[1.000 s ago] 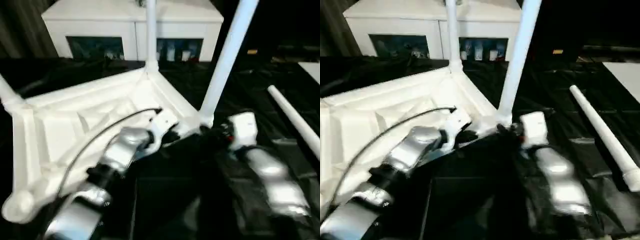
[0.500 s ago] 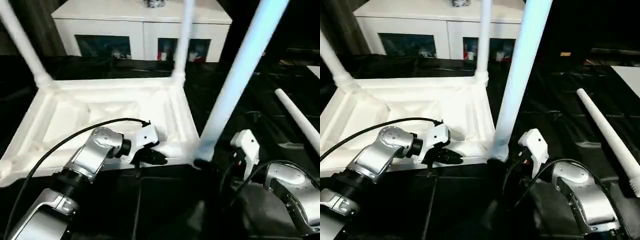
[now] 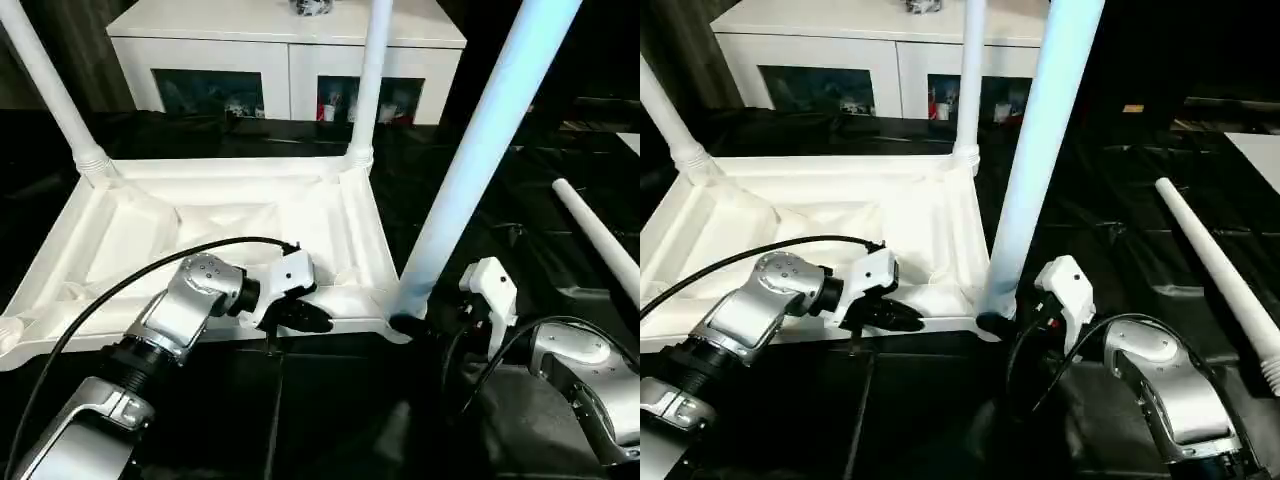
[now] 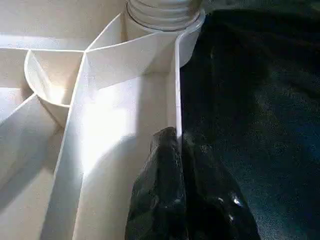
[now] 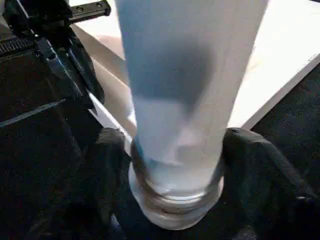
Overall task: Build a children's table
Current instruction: Rotate leg to tighten
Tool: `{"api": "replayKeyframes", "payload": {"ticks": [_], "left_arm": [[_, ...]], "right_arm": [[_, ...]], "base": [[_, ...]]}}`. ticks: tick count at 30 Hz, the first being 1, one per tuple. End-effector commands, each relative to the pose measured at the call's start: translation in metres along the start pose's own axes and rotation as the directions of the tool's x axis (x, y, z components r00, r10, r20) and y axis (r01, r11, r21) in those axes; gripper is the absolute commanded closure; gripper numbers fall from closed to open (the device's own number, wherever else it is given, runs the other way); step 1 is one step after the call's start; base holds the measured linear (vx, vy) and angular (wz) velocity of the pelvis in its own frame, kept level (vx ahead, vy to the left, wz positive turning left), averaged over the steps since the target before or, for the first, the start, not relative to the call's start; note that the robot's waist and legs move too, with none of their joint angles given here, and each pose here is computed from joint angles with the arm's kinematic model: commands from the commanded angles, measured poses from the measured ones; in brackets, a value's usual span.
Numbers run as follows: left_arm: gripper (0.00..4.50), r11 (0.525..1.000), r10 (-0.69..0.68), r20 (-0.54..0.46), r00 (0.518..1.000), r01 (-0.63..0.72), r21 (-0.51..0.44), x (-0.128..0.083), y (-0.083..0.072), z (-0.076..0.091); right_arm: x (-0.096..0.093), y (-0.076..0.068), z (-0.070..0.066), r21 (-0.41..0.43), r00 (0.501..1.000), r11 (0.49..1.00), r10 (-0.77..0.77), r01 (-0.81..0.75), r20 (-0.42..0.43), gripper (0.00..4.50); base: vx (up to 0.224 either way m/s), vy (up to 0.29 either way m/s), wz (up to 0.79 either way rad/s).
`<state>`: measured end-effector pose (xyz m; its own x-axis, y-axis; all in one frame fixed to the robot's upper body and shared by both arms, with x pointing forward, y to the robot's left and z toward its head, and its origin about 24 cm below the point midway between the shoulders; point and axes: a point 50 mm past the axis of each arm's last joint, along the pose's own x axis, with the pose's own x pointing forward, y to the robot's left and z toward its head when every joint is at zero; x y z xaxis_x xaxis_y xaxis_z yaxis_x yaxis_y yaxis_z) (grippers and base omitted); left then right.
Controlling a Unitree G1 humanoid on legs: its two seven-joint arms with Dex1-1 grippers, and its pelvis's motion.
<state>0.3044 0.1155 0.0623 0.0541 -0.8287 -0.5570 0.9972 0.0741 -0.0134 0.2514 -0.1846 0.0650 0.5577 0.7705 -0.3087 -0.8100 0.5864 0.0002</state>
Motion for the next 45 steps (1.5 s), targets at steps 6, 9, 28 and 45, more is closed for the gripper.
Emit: {"api": "replayKeyframes", "payload": {"ticks": [6,9,28,45], "left_arm": [[4.5,0.998,-0.029,0.035,0.999,0.027,0.057,0.002,-0.002,0.014],[4.5,0.998,-0.029,0.033,0.999,0.027,0.055,0.002,-0.002,0.013],[4.5,0.882,0.436,0.079,0.896,-0.408,-0.236,0.048,0.032,0.038],[4.5,0.774,0.614,0.108,0.782,-0.57,-0.277,0.069,0.041,0.057]], "right_arm": [[0.001,0.001,-0.005,-0.022,0.999,0.999,0.034,-0.035,-0.033,2.07],[0.001,0.0,-0.008,-0.018,0.999,0.999,0.029,-0.03,-0.039,2.25],[0.084,-0.003,-0.031,0.304,0.866,0.814,-0.494,0.494,-0.085,2.46],[0.117,-0.009,0.001,0.363,0.745,0.7,-0.667,0.615,0.025,2.15]], "base": [[0.0,0.0,0.0],[0.0,0.0,0.0],[0.0,0.0,0.0],[0.0,0.0,0.0]]}}
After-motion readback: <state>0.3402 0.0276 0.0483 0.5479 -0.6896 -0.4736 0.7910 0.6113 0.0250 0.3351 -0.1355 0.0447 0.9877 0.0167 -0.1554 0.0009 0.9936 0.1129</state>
